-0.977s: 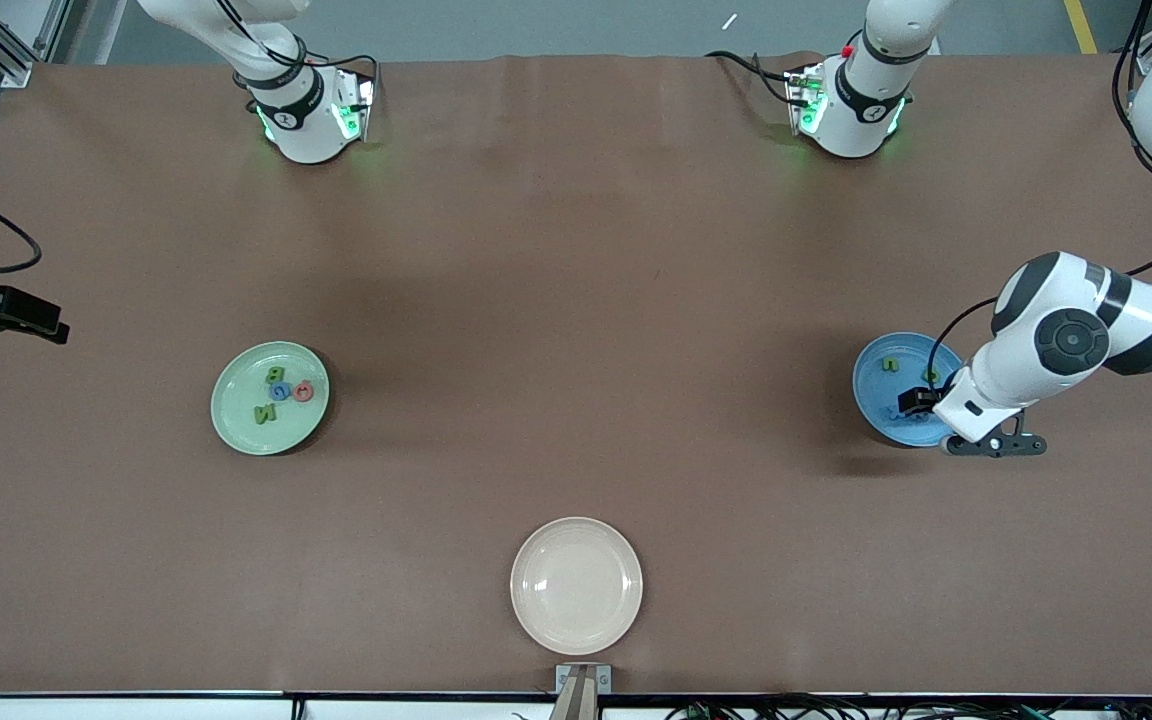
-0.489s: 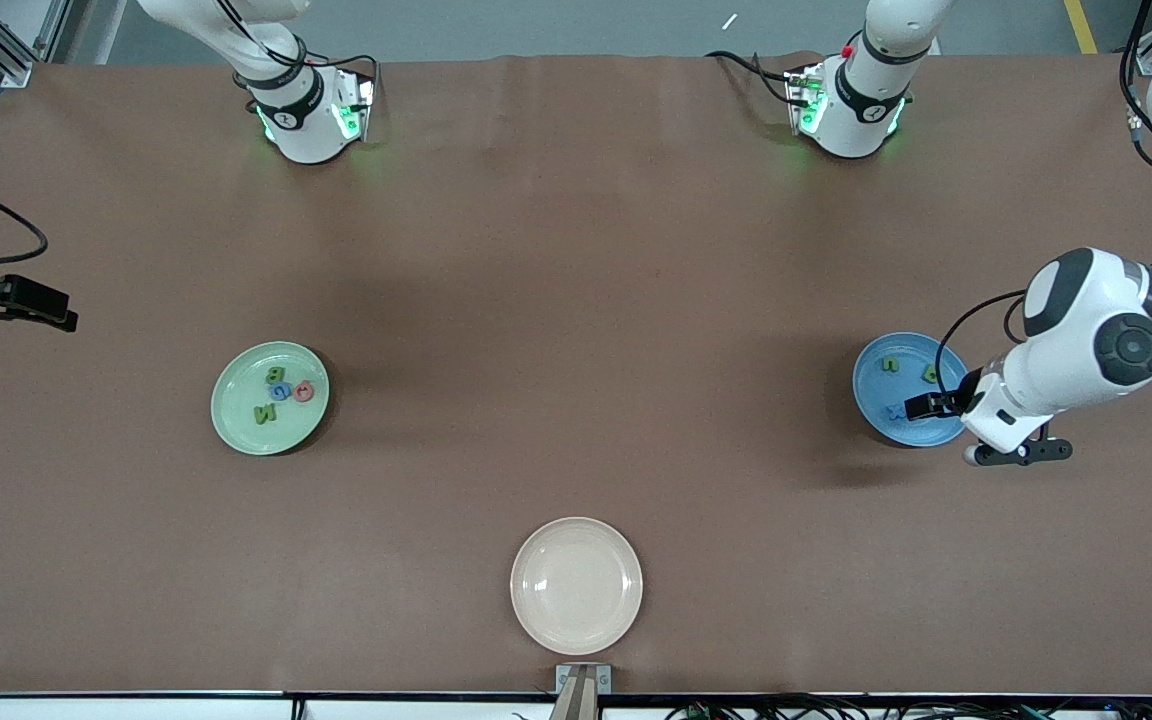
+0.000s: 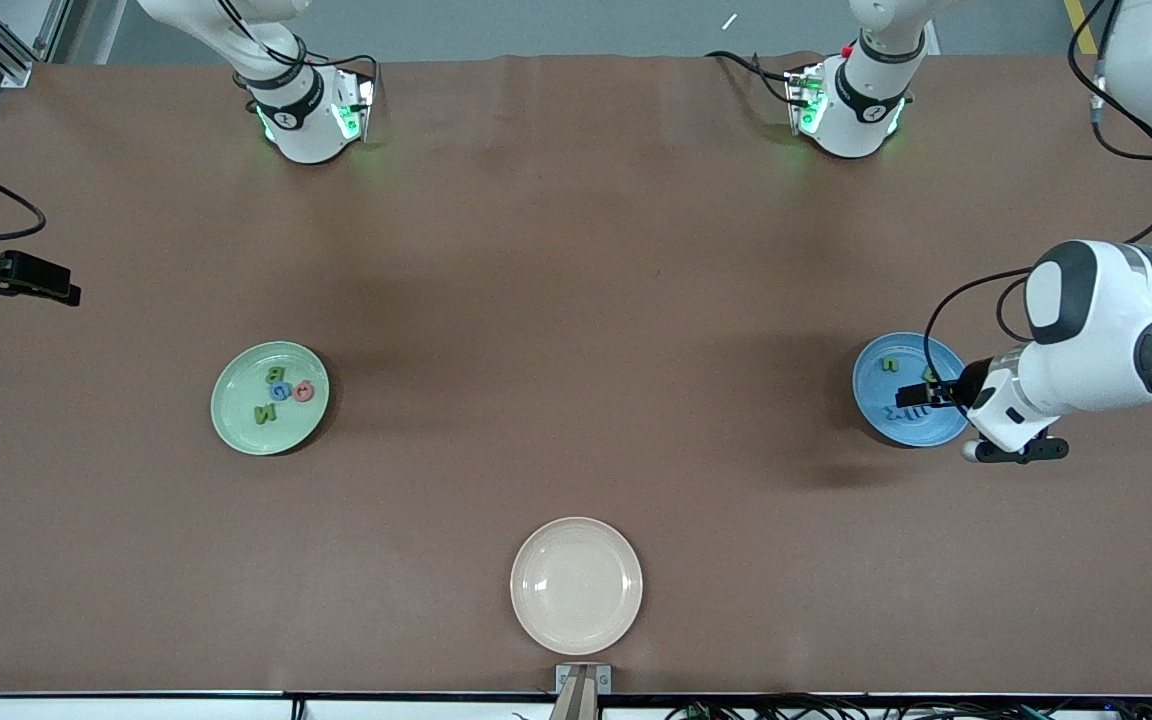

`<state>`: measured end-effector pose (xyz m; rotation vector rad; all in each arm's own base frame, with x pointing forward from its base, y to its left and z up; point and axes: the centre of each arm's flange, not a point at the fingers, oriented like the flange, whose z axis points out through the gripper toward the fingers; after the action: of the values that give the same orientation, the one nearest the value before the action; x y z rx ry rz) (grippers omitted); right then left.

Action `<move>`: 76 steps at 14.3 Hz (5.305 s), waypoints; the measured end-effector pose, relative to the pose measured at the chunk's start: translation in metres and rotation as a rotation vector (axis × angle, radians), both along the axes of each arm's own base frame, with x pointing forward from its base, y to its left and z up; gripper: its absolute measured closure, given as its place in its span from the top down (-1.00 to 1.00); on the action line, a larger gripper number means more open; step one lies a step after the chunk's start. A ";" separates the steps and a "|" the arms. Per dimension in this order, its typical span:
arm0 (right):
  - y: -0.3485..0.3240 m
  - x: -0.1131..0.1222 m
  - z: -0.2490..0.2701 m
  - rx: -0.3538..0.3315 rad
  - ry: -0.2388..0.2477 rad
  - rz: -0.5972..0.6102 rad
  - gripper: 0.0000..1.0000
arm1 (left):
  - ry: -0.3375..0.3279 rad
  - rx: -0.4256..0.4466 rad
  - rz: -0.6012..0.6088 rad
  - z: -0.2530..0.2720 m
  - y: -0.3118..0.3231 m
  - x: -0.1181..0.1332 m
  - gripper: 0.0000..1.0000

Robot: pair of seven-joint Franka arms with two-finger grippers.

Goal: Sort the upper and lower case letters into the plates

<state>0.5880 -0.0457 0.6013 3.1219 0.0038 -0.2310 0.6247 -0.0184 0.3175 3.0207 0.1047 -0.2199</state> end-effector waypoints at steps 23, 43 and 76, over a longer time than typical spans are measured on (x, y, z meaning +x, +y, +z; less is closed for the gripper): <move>-0.009 -0.061 0.025 0.068 -0.009 -0.016 1.00 | -0.177 0.051 0.042 0.261 -0.001 -0.058 1.00; 0.002 -0.077 0.052 0.033 -0.091 0.034 1.00 | -0.224 0.047 0.012 0.305 -0.017 -0.060 1.00; -0.002 -0.075 0.051 0.035 -0.105 0.028 1.00 | -0.195 0.072 -0.013 0.303 -0.024 -0.064 1.00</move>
<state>0.5125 -0.0475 0.6524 3.1621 0.0515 -0.0668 0.5610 -0.0426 0.6206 3.0950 0.0780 0.0791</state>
